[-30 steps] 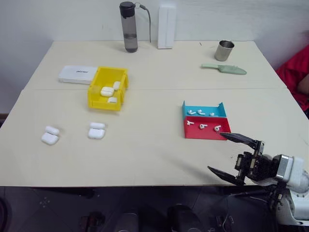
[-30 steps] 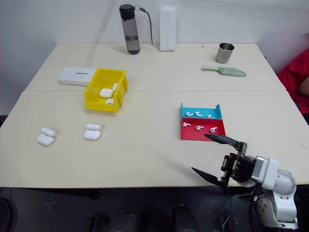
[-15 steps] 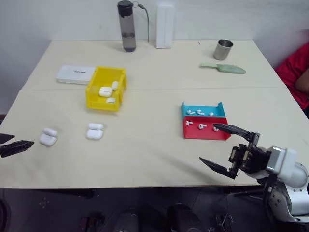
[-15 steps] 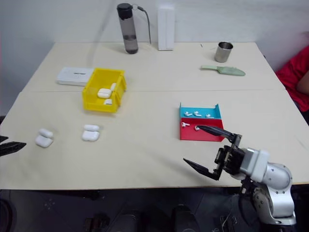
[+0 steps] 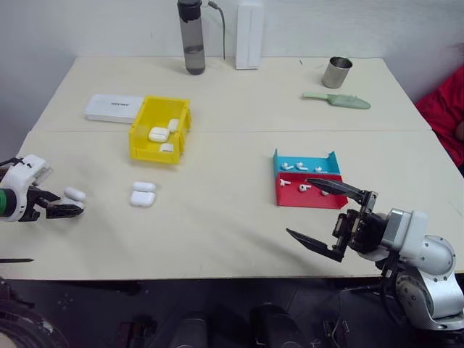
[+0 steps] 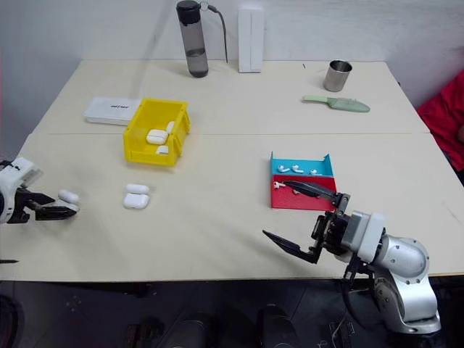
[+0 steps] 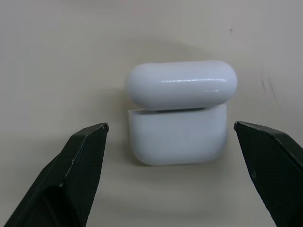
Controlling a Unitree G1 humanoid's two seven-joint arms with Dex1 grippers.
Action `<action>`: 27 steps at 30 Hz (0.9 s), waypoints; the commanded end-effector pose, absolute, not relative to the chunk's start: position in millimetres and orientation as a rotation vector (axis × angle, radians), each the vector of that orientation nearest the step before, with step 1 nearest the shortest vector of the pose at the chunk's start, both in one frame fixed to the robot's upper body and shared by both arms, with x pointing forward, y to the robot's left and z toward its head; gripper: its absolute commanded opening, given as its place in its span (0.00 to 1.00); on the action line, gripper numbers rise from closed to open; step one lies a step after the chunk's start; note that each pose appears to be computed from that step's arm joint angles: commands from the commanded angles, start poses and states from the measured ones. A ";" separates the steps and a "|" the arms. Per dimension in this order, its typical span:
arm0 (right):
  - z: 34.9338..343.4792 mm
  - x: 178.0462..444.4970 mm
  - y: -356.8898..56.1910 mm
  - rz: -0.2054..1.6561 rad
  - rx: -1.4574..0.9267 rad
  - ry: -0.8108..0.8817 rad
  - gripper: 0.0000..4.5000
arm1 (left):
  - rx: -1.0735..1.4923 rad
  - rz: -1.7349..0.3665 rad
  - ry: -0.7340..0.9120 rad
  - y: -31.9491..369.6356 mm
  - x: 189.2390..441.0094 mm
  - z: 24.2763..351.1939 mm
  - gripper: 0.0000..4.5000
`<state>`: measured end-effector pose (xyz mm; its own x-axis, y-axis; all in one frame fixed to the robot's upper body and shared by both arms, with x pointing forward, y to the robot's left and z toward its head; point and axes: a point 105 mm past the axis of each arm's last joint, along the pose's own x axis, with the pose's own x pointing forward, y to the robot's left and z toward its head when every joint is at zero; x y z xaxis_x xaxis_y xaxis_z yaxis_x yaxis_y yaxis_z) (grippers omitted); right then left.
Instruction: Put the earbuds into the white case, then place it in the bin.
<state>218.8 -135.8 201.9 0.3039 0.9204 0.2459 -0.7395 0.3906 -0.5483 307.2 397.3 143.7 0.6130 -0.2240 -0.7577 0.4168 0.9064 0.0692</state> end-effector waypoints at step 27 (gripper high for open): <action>179.1 208.9 -164.8 1.122 -0.403 -0.605 1.00 | 0.319 -0.418 1.029 395.3 304.5 136.5 0.63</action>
<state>212.8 -161.0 174.4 0.3011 0.9277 0.2205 -0.7397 0.3732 -0.5600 310.6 393.0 142.1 0.4881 -0.1933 -0.8511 0.4833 0.8719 0.0791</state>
